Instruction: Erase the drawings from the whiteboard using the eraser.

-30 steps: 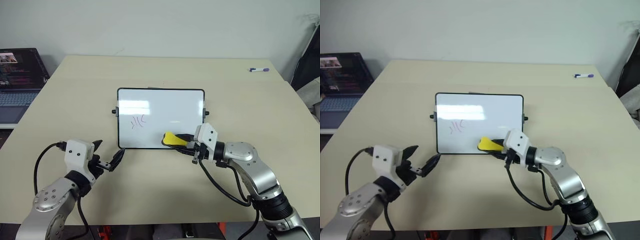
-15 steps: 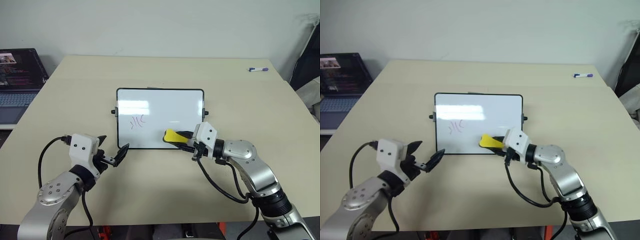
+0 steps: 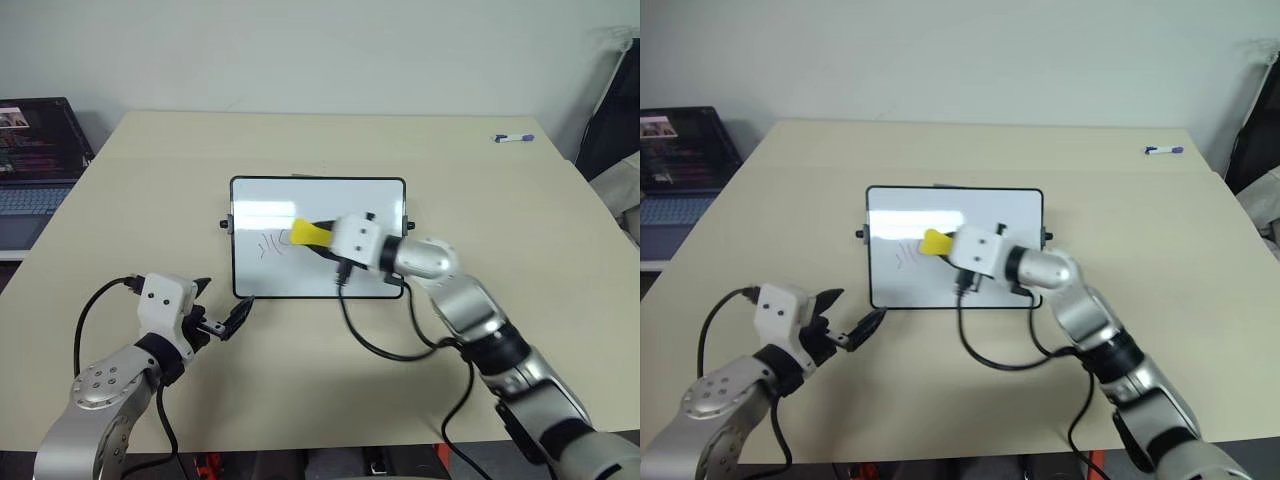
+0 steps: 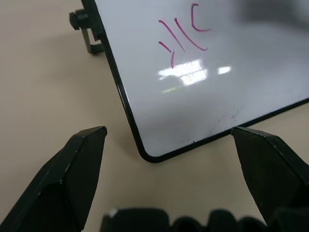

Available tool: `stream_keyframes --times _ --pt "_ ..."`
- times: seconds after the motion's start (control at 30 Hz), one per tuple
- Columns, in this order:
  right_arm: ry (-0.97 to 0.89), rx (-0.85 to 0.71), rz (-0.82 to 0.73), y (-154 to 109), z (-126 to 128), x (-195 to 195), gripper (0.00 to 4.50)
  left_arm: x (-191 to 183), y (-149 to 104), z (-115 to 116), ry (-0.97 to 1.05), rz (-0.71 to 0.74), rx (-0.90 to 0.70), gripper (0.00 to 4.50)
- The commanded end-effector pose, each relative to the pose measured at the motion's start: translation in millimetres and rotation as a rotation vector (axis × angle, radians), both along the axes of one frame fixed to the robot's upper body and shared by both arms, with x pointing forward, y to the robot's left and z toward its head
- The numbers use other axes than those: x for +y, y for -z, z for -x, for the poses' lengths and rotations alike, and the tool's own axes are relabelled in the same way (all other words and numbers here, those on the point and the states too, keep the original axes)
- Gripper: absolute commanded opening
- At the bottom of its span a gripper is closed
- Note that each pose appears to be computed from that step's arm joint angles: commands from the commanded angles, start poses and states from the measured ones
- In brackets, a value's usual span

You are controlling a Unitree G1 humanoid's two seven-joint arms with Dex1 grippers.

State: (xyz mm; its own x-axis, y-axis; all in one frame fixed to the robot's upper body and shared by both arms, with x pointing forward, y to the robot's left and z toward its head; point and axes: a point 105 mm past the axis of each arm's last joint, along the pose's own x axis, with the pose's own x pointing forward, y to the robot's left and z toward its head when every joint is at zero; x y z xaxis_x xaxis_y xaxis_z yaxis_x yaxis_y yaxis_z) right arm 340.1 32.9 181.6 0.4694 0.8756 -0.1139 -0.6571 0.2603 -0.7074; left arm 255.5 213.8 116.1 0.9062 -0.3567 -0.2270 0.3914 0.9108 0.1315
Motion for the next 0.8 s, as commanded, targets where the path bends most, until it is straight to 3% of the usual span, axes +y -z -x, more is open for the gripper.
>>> stream_keyframes --times 0.03,0.13,0.5,0.8 --pt "0.013 -0.089 0.039 -7.5 -11.5 10.4 1.09 -3.0 -7.4 -1.9 0.036 -0.029 -0.035 4.50" --pt "0.016 -0.125 0.100 -4.6 -20.9 19.0 1.09 -4.1 -4.3 -1.8 0.047 -0.032 -0.028 4.50" --pt "0.013 -0.153 0.024 -27.9 -20.1 13.9 1.09 -7.7 1.1 3.5 0.055 -0.023 -0.018 4.50" --pt "-0.038 -0.177 0.233 23.0 -21.2 33.4 1.09 -20.1 -5.5 -2.3 0.107 -0.028 -0.012 4.50"
